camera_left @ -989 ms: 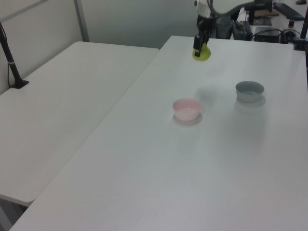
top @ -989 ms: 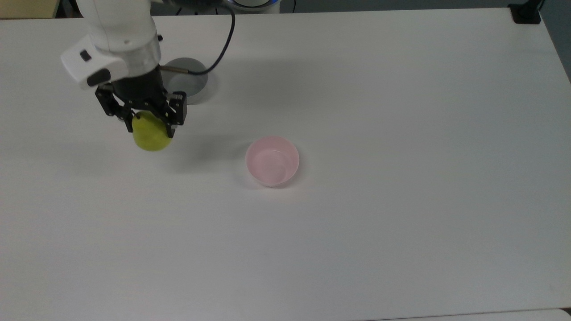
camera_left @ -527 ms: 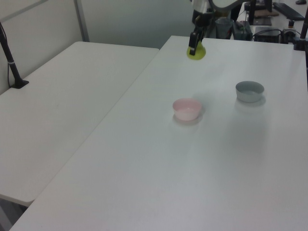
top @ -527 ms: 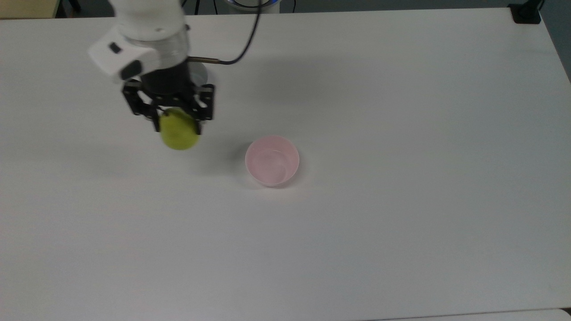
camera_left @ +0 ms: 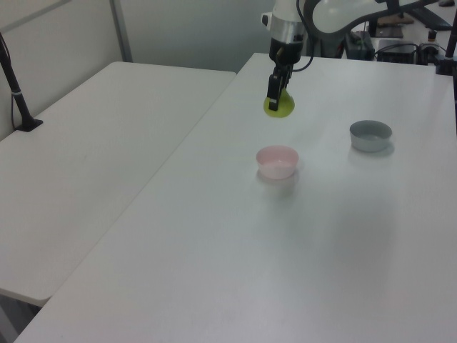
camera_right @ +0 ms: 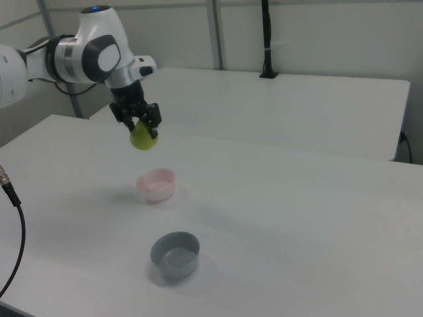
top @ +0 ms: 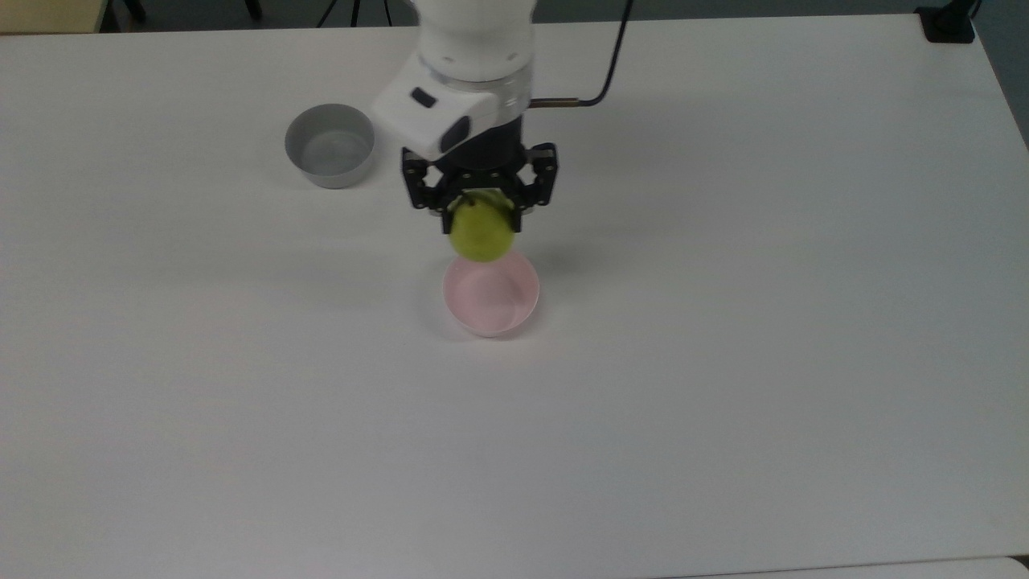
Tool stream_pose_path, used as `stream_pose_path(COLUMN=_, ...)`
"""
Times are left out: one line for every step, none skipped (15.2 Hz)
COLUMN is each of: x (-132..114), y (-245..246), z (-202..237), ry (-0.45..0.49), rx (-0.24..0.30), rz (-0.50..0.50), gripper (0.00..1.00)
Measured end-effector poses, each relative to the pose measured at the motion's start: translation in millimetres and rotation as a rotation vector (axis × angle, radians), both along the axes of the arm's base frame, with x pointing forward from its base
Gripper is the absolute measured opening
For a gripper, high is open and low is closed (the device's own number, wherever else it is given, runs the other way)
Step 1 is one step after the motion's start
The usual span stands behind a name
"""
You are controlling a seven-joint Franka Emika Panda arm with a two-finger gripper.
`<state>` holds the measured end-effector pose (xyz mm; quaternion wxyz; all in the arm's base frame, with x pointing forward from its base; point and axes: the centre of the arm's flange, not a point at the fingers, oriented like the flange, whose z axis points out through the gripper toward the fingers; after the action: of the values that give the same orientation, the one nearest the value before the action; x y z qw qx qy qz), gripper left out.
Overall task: Place the pear in the bowl
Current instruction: 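Carry the held pear over the pink bowl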
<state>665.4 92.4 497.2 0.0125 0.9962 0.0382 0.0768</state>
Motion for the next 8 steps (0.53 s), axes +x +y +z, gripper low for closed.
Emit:
stream_pose_path(x=-3, y=10, z=-2, ry=0.007, rx=0.0, rz=0.002, gripper=0.72)
stream_pose_path(x=-5, y=19, z=-4, ry=0.012, rx=-0.002, rz=0.004, gripper=0.72)
stream_pose_path(x=-7, y=25, z=-7, ry=0.016, rx=-0.007, rz=0.007, gripper=0.72)
stream_pose_path(x=-8, y=28, z=-10, ry=0.022, rx=-0.013, rz=0.011, gripper=0.72)
stream_pose_path(x=-9, y=28, z=-15, ry=0.03, rx=-0.02, rz=0.013, gripper=0.72)
stream_pose_path(x=-10, y=27, z=-20, ry=0.04, rx=-0.029, rz=0.015, gripper=0.72)
stream_pose_path(x=-12, y=27, z=-27, ry=0.051, rx=-0.039, rz=0.017, gripper=0.72)
stream_pose_path(x=-14, y=26, z=-37, ry=0.059, rx=-0.045, rz=0.02, gripper=0.72)
